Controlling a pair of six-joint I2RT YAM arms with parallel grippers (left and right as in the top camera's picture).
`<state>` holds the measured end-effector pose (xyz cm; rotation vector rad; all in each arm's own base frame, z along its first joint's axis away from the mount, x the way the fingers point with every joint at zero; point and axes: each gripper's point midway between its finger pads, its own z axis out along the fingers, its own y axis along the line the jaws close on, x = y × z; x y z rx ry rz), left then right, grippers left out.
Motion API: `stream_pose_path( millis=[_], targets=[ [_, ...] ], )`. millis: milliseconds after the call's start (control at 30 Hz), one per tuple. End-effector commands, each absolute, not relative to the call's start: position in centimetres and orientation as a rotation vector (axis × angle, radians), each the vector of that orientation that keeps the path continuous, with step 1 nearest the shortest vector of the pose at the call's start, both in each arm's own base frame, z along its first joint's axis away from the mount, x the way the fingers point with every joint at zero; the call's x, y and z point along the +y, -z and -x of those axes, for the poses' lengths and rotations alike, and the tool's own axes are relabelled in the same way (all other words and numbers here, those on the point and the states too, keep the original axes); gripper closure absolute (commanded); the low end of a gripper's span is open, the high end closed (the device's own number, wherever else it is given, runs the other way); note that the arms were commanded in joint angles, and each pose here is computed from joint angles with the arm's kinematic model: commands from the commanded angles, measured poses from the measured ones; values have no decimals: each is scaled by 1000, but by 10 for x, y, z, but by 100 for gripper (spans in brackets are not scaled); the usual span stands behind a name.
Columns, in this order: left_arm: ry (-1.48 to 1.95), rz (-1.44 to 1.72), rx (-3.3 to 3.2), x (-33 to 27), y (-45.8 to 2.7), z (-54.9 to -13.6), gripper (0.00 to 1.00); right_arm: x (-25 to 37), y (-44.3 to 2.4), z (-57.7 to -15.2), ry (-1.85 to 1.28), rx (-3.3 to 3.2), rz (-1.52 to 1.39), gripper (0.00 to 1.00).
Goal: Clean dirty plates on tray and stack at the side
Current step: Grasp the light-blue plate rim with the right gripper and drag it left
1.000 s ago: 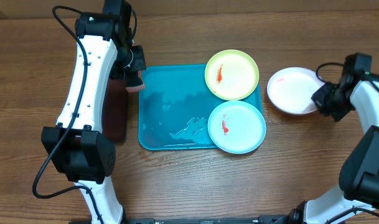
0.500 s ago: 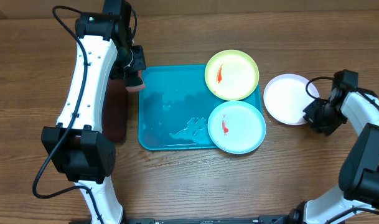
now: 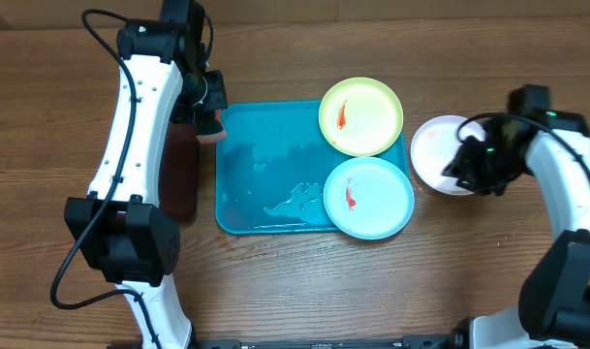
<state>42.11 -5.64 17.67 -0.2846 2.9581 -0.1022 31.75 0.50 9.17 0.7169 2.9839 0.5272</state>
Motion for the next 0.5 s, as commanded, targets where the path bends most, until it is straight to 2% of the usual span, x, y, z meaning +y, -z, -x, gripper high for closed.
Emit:
stream_pose_path(
  millis=[0, 200, 400, 467],
  targets=[
    [137, 242, 2927, -69, -188, -424, 96, 31, -78, -307, -519, 3058, -552, 64],
    [140, 213, 2933, -78, -187, -422, 96, 47, -49, -287, -355, 3136, -448, 66],
    [140, 202, 2931, -81, -188, -422, 96, 58, -29, -277, -346, 3152, -385, 67],
    [140, 202, 2931, -81, -187, -422, 96, 60, -24, -274, -346, 3153, -370, 70]
  ],
)
